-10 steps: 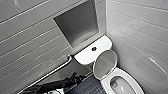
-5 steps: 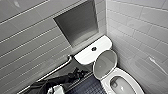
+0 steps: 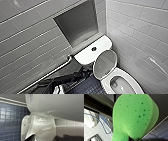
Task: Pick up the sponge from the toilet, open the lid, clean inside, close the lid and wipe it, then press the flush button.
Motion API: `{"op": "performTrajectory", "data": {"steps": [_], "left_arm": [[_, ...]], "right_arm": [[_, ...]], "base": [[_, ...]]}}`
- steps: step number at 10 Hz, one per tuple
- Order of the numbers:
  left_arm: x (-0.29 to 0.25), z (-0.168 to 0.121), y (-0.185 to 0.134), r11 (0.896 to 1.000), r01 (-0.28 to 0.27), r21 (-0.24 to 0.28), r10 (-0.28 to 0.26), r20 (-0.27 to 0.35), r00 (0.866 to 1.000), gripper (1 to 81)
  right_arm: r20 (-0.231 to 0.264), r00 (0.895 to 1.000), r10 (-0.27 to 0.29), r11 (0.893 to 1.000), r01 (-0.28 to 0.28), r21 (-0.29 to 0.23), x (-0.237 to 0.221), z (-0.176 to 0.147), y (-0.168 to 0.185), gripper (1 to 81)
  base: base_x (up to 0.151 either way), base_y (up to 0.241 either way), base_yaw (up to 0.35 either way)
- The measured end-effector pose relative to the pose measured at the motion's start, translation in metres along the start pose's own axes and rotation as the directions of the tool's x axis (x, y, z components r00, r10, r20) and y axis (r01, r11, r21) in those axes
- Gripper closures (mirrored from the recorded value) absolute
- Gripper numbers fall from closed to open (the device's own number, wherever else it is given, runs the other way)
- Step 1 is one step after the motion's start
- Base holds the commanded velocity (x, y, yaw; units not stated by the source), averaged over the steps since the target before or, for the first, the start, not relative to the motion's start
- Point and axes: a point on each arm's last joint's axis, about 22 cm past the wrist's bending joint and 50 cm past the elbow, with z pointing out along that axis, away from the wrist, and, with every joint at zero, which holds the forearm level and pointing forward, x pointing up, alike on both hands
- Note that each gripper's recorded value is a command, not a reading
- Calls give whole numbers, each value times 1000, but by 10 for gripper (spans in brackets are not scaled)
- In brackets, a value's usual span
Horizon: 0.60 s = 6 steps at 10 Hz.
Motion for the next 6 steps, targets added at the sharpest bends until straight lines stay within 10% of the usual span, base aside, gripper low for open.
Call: {"op": "performTrajectory", "data": {"steps": [6], "left_arm": [[-51, 11, 31, 998, -16, -63, 22, 97, 995, 10]], "right_arm": [[-10, 1000, -5, 1000, 5, 9, 9, 10, -9, 811]], "base": [[0, 0, 0]]}}
